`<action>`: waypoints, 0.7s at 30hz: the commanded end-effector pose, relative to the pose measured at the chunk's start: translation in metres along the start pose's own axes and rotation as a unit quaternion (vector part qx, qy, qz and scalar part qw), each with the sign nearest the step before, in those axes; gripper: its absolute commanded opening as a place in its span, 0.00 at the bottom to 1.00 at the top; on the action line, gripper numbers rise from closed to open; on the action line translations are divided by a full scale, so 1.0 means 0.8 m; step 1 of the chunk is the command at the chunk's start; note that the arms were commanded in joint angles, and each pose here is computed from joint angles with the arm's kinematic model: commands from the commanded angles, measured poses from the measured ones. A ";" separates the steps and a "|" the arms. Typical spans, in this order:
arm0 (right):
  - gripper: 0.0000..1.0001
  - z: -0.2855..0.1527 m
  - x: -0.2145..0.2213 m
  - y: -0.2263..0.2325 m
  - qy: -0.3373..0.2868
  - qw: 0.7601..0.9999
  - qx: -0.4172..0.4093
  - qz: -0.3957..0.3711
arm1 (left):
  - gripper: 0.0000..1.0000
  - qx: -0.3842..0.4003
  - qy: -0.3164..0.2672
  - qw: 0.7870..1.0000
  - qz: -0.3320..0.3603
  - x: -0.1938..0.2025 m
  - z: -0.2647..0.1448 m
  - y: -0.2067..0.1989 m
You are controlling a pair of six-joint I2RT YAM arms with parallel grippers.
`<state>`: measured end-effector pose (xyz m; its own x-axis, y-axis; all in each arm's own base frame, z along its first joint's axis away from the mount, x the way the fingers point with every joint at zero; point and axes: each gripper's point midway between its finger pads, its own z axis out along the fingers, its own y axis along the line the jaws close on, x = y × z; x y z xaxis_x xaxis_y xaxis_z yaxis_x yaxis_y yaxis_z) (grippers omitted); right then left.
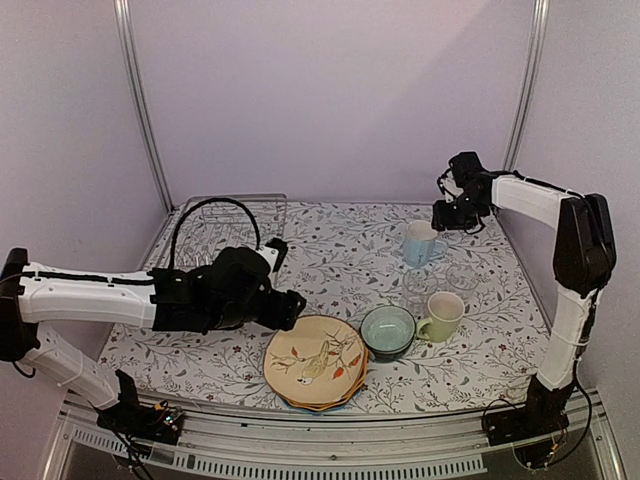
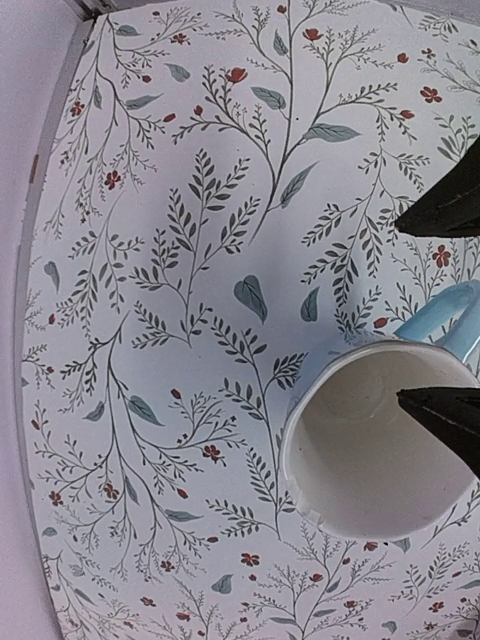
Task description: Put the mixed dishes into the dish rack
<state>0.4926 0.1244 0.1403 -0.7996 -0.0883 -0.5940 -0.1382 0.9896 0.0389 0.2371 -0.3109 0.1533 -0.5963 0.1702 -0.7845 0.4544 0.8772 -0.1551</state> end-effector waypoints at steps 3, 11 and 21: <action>0.50 0.025 0.005 0.015 0.026 0.999 -0.033 -0.010 | 0.82 0.001 -0.016 1.000 0.007 -0.015 0.003 -0.008; 0.35 0.056 0.004 0.023 0.056 0.997 -0.045 -0.017 | 0.83 -0.005 -0.018 1.000 0.016 -0.021 0.008 -0.011; 0.20 0.071 0.015 0.010 0.092 0.995 -0.015 -0.038 | 0.85 -0.015 -0.023 1.000 0.013 -0.039 0.010 -0.008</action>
<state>0.5187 0.1446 0.1009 -0.8579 -0.1592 -0.4885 -0.2159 0.9745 0.0614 0.2506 -0.3253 0.1693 -0.5628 0.1702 -0.8089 0.4578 0.8790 -0.1336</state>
